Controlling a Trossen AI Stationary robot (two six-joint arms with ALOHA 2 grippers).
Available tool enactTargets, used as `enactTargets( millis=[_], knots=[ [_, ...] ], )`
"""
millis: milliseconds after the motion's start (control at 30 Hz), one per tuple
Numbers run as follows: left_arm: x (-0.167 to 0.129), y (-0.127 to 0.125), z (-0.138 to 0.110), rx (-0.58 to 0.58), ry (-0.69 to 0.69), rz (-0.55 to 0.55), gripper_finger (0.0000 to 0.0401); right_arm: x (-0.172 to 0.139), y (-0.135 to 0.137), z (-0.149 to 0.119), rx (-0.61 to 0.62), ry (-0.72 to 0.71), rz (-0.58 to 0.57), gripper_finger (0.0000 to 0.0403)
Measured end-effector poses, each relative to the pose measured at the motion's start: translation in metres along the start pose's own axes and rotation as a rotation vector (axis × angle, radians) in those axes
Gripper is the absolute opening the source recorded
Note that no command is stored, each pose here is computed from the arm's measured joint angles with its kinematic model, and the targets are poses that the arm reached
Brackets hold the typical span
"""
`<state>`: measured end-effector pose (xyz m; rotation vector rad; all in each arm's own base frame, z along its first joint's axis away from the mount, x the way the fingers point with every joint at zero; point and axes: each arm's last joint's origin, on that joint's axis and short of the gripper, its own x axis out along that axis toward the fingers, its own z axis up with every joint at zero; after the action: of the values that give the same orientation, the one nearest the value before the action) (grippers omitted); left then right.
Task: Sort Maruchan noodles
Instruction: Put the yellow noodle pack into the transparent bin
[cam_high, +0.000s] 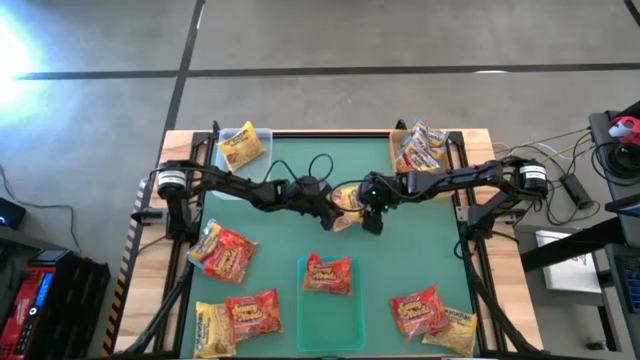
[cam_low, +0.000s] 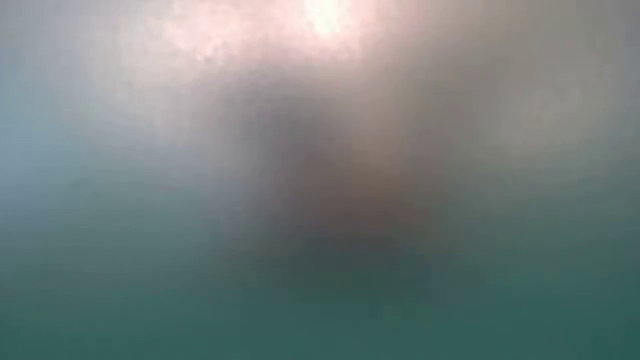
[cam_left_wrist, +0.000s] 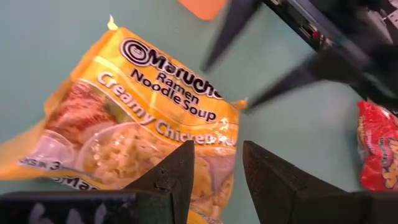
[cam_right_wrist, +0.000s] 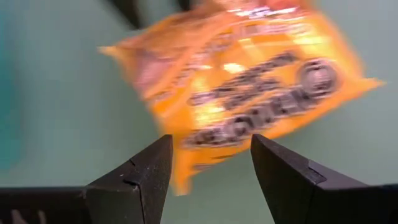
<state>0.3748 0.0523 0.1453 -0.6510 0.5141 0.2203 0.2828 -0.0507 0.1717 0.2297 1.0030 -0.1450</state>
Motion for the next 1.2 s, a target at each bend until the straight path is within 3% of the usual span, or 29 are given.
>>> enactTargets(
  millis=[100,400,700,1067,1200],
  knots=[
    [0.0,0.005,0.002,0.026,-0.008,0.025,0.0121,0.0,0.005,-0.001,0.026,0.009,0.067,0.0205],
    [-0.003,0.026,0.01,0.094,-0.006,0.111,0.0121,0.001,0.029,-0.004,-0.006,0.018,0.127,0.0205],
    [-0.001,0.044,0.015,0.103,-0.036,0.182,0.0121,0.007,0.044,-0.001,-0.036,-0.114,0.178,0.0205],
    [0.007,0.051,0.006,0.099,-0.004,0.196,0.0121,0.025,0.041,-0.012,-0.004,-0.078,0.136,0.0205],
    [0.007,0.049,0.003,0.099,0.031,0.16,0.0121,0.034,0.037,-0.017,0.002,-0.042,0.053,0.0205]
  ],
)
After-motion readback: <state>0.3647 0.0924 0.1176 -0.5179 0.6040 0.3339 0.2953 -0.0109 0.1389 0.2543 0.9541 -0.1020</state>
